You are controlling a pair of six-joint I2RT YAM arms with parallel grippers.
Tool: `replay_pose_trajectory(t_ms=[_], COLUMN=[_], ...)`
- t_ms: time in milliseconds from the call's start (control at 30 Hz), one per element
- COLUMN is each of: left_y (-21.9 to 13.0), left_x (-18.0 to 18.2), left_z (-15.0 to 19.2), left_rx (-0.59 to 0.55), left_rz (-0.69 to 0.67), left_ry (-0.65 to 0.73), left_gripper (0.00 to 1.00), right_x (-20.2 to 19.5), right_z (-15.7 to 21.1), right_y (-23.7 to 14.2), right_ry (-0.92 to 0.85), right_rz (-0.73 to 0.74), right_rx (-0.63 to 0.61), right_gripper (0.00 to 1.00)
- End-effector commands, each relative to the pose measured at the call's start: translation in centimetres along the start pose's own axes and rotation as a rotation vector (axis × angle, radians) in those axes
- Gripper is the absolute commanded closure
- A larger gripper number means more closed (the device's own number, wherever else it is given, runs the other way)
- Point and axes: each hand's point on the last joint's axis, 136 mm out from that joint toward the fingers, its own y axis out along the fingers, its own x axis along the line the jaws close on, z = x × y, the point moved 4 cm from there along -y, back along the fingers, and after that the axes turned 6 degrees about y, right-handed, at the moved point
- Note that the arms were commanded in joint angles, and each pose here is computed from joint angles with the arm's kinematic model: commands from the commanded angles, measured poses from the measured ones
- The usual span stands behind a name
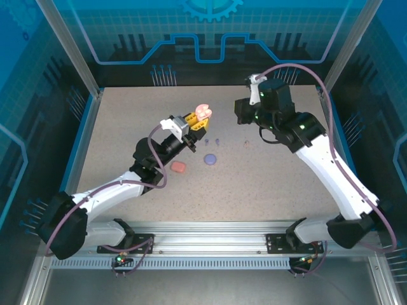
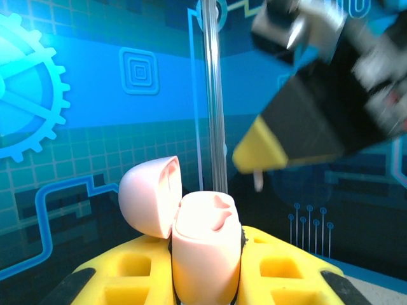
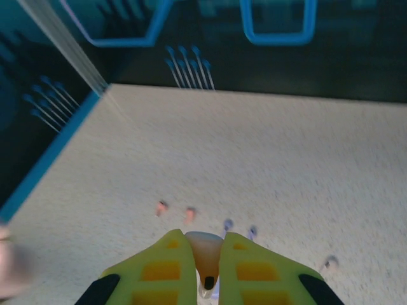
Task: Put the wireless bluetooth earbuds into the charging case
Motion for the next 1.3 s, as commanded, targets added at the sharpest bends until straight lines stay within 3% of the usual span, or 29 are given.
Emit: replay_pose_trajectory(t_ms=[0,367,1267], left_y=[0.1,0.8,0.9], left_x=[-1.2,-1.9,-2.0], left_z=[-0.3,-0.2,-0.2], left_rx=[0.0,0.002,-0.006], left_rz=[0.056,0.081,0.082], left_ry=[0.049,0.056,0.045], left_gripper=[1.0,1.0,1.0], right_x=[3.0,7.6,7.6], right_z=[-1.6,0.1,3.7], right_y=[-2.4,-3.9,0.1], right_ry=[-0.099,-0.225,-0.249], right_rz=[-0.1,-0.295,-0.299], right_rx=[-0.09,-0.093,-0.002], right_gripper=[0.9,0.89,0.91])
